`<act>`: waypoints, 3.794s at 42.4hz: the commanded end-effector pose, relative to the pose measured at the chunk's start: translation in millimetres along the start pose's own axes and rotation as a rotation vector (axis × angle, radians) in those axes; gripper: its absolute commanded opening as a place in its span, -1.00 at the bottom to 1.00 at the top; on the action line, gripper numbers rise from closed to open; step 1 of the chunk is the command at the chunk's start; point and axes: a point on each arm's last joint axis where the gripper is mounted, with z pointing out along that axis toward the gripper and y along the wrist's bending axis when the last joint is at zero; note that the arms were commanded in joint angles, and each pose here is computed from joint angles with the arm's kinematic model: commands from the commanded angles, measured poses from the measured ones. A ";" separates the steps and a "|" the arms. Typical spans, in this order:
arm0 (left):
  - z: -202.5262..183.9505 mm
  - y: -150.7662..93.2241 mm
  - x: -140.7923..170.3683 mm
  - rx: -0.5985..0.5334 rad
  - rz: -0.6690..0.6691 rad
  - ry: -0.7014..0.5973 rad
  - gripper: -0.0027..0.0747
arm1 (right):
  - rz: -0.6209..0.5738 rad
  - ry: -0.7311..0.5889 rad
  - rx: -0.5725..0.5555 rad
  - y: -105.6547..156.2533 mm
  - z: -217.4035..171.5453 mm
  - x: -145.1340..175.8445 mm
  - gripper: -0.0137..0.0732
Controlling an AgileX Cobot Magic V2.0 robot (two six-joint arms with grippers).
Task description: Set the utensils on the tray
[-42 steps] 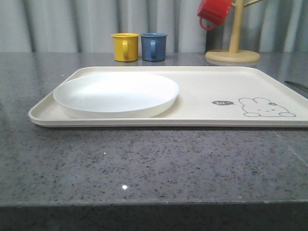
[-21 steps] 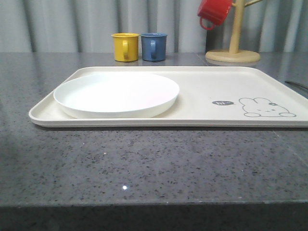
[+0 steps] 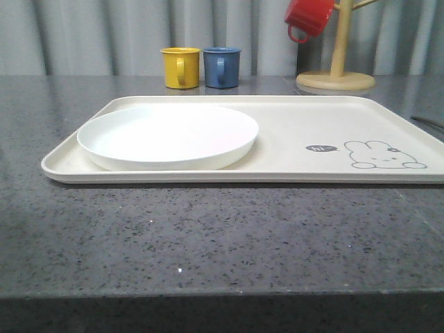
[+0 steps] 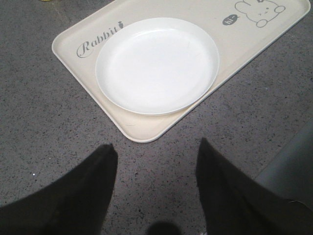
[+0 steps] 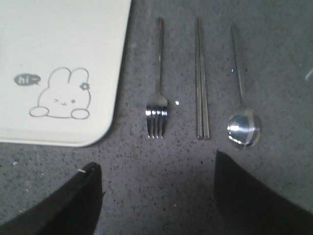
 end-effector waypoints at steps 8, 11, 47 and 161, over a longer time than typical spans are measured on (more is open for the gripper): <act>-6.5 0.6 -12.4 -0.004 -0.007 -0.102 0.02 | -0.030 0.177 0.028 -0.7 47.2 -50.3 0.50; -6.5 0.6 -12.4 -0.004 -0.007 -0.102 0.02 | -0.031 0.224 0.029 -0.2 63.5 -60.5 0.50; -6.5 0.6 -12.4 -0.004 -0.007 -0.102 0.02 | -0.032 0.491 0.034 1.2 198.0 -107.0 0.36; -6.5 0.6 -12.4 -0.004 -0.007 -0.102 0.02 | 0.017 0.328 0.013 -2.6 116.0 -98.9 0.06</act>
